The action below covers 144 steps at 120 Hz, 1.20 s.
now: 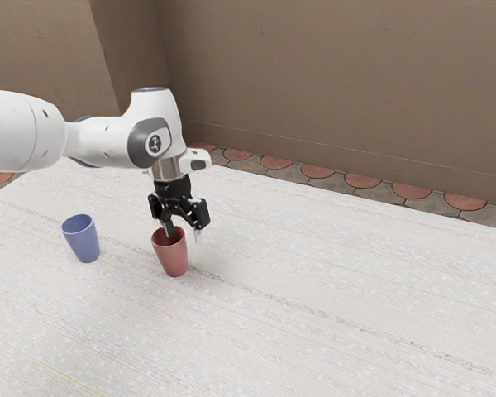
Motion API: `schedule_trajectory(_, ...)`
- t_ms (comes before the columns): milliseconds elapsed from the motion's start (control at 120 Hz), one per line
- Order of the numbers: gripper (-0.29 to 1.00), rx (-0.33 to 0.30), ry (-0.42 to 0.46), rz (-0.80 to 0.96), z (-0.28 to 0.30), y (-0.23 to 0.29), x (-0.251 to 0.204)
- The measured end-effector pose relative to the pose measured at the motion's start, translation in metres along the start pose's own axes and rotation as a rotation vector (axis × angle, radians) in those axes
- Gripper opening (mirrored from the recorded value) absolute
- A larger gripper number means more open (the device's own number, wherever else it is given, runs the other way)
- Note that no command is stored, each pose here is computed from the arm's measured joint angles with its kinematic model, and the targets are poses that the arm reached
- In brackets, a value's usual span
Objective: Place the right cup onto the left cup
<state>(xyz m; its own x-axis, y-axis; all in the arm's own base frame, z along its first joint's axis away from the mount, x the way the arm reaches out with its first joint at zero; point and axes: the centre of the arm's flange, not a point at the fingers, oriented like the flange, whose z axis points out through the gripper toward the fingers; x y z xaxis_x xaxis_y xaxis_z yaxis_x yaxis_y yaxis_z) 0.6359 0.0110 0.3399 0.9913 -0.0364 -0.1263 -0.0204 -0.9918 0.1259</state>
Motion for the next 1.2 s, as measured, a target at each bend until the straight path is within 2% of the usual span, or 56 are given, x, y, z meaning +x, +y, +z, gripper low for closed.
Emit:
schedule_trajectory(225,0.55,0.001,-0.017,-0.007,0.011,-0.005,0.002)
schedule_trajectory(608,0.12,-0.002,-0.032,-0.018,0.018,-0.01,0.001)
schedule_trajectory(733,0.02,-0.003,-0.033,-0.02,0.018,-0.011,0.001)
schedule_trajectory(900,-0.05,-0.001,-0.031,-0.023,0.018,-0.014,0.001)
schedule_trajectory(1200,-0.08,0.004,-0.013,-0.024,0.004,-0.013,-0.005)
